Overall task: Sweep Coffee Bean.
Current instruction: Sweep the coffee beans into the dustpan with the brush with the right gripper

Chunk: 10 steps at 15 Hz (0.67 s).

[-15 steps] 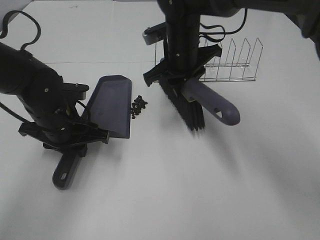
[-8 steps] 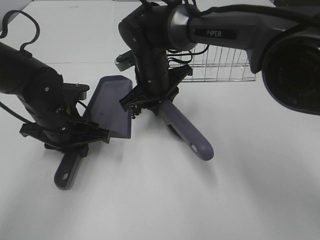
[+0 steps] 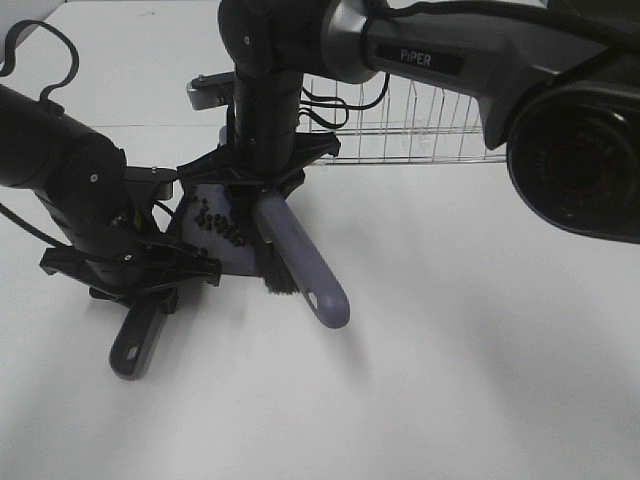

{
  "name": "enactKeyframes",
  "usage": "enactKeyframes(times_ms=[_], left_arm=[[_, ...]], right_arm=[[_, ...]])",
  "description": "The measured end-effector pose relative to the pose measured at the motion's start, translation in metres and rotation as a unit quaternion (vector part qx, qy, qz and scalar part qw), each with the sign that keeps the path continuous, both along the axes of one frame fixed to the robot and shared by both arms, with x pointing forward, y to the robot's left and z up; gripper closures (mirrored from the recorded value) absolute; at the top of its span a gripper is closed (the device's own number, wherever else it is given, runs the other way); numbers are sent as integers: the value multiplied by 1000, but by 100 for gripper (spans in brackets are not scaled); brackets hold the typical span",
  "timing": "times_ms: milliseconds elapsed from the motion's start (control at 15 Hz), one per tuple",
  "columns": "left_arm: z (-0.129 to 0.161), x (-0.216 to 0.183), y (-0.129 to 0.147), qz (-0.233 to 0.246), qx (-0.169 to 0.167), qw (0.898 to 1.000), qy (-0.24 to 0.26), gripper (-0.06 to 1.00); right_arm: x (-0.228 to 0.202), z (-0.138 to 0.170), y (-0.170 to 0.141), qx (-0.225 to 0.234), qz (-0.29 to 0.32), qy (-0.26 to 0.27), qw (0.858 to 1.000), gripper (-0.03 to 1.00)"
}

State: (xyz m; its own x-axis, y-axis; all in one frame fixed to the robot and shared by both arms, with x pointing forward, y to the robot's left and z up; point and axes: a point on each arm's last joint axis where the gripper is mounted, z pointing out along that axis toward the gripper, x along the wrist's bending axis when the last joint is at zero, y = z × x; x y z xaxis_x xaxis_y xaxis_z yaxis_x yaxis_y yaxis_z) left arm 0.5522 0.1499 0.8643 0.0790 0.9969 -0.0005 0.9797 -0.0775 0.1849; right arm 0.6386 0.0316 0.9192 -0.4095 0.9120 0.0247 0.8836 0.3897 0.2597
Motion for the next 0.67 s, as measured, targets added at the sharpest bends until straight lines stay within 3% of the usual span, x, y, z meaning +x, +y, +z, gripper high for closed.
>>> enactKeyframes(times_ms=[133, 400, 533, 667], left_arm=[[0, 0, 0, 0, 0, 1000, 0, 60], [0, 0, 0, 0, 0, 1000, 0, 60], [0, 0, 0, 0, 0, 1000, 0, 60], [0, 0, 0, 0, 0, 1000, 0, 60]], right_arm=[[4, 13, -2, -20, 3, -17, 1000, 67], [17, 34, -17, -111, 21, -86, 990, 67], [18, 31, -20, -122, 27, -86, 988, 67], [17, 6, -34, -152, 31, -47, 987, 67]])
